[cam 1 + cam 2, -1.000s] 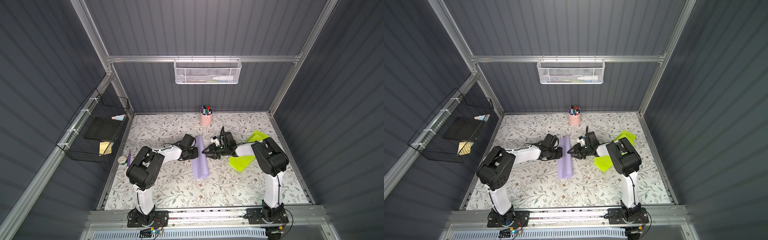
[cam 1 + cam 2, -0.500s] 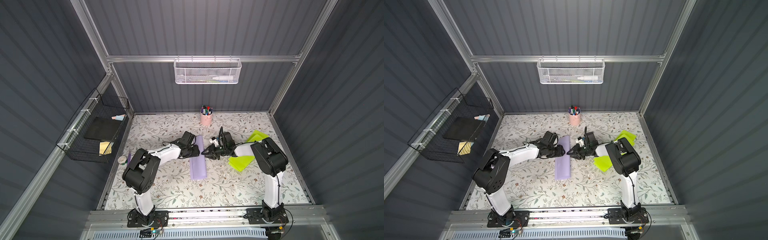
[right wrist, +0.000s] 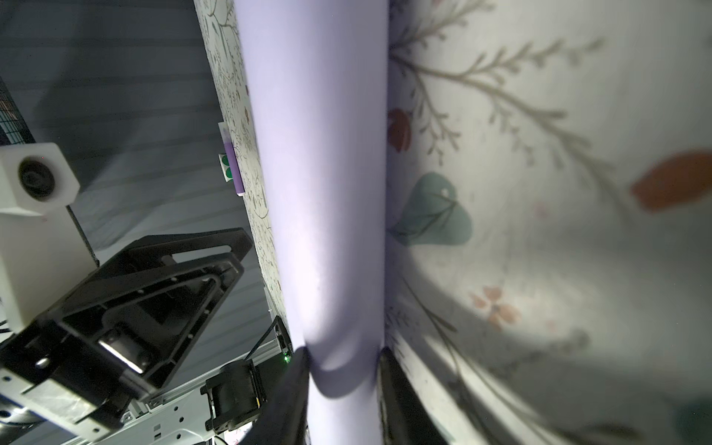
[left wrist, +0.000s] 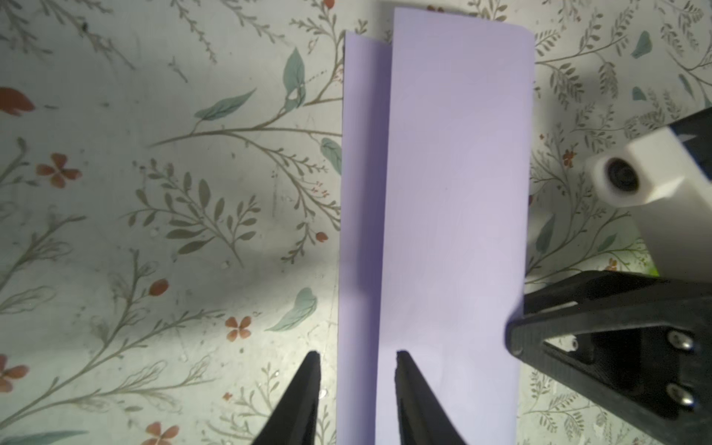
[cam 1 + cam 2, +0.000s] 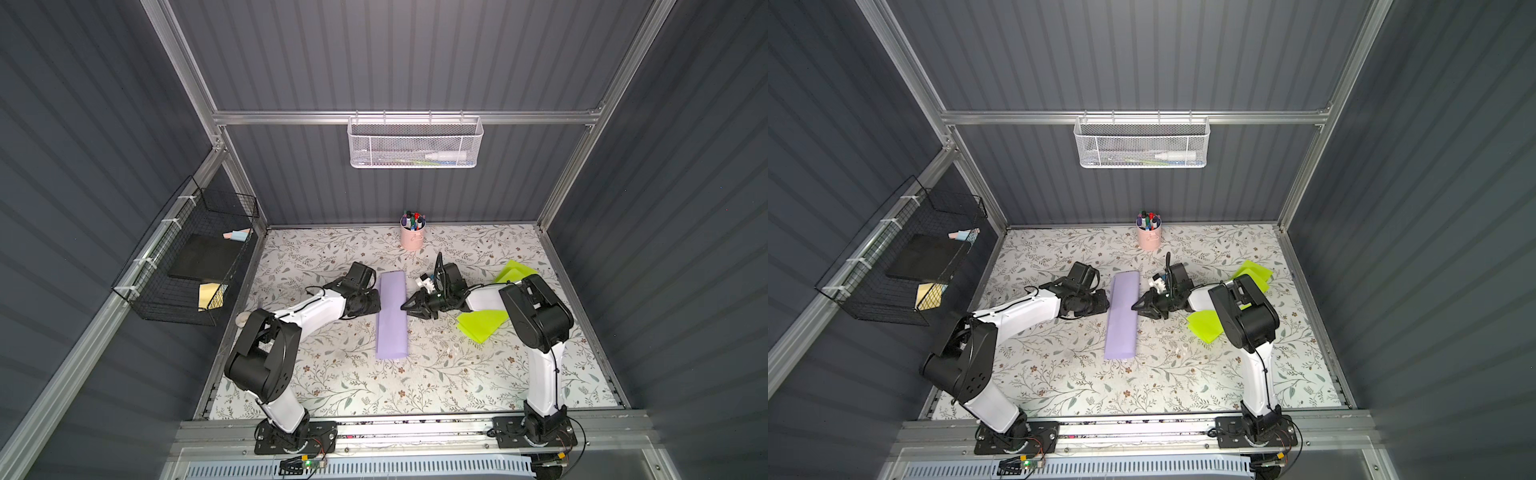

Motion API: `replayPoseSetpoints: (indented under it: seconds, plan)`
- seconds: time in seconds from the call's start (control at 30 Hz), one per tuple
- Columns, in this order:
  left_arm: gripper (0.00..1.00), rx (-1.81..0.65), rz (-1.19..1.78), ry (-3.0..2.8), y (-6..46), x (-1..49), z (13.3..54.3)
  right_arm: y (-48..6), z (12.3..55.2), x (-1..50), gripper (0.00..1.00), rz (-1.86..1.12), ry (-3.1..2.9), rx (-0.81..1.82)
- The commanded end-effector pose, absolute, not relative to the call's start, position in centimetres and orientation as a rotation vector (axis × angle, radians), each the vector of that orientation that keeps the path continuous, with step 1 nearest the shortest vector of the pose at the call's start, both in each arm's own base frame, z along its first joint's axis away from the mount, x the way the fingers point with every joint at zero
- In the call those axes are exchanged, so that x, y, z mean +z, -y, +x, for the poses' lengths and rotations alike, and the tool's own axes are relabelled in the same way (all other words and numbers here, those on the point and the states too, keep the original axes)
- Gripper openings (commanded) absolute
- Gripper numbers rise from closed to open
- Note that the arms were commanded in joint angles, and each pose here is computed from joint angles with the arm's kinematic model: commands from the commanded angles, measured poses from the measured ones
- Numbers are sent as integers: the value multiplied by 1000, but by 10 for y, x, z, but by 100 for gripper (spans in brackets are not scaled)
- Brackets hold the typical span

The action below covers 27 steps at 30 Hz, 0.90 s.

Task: Fold the rectangular paper in half along the long edge
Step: Fold the paper at the center of the board.

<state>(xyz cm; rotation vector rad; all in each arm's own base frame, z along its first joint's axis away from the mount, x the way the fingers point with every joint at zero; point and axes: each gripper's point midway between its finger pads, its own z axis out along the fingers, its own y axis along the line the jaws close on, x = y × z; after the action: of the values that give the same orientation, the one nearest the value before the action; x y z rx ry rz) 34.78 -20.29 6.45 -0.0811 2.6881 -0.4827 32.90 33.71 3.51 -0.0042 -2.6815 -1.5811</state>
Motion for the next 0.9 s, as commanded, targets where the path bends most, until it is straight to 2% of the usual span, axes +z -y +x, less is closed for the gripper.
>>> replayPoseSetpoints:
  seconds: [0.0,0.3,0.87]
  plan:
    - [29,-432,-81,-2731,197,51,341,-340,327,29,32,16,2681,-1543]
    - [7,-401,-94,-2772,193,31,336,-341,325,28,32,24,2686,-1520]
    - [2,-387,-95,-2842,191,1,325,-343,325,27,32,40,2692,-1485]
